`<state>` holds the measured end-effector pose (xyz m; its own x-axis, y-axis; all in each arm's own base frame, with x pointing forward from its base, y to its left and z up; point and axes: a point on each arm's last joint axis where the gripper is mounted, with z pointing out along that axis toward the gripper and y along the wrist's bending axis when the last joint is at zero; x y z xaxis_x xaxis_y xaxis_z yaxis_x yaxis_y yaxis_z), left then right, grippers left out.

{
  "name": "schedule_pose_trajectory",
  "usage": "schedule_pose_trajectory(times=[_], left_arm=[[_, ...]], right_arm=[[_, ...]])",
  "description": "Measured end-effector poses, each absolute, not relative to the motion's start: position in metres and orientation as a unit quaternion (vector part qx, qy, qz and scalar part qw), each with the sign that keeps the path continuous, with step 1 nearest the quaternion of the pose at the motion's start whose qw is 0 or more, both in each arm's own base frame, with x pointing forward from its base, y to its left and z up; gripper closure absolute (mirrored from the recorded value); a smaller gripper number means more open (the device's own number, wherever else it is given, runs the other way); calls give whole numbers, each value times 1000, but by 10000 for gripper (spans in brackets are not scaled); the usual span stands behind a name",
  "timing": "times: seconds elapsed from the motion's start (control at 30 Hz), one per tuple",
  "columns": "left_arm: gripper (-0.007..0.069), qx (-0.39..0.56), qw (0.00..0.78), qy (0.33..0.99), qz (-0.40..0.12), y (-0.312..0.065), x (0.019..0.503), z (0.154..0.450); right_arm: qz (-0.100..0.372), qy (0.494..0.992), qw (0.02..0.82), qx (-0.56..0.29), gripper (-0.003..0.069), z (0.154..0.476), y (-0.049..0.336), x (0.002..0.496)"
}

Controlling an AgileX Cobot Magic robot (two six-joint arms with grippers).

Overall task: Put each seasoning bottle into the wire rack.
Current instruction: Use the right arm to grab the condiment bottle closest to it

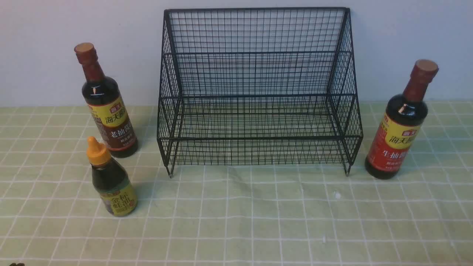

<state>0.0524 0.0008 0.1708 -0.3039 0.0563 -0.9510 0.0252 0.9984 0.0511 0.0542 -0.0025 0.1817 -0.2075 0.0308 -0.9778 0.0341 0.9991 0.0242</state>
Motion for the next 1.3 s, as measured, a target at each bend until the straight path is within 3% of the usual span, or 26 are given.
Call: schedule_pose_trajectory(times=[0.63, 0.73, 0.8, 0.83, 0.93, 1.3], left_arm=[[631, 25, 589, 807, 13, 1, 52, 171], [631, 25, 589, 807, 13, 1, 52, 171], [631, 25, 589, 807, 13, 1, 52, 171], [631, 25, 589, 807, 13, 1, 52, 171], [631, 25, 589, 807, 13, 1, 52, 171], [631, 25, 589, 807, 13, 1, 52, 171]], right_arm=[[3, 776, 630, 25, 672, 182, -2, 54], [27, 762, 646, 42, 672, 184, -1, 55], [61, 735, 671, 67, 672, 190, 0, 56], [106, 695, 704, 103, 672, 199, 0, 57], [145, 660, 725, 136, 672, 207, 0, 56], [193, 593, 761, 177, 672, 221, -4, 54]])
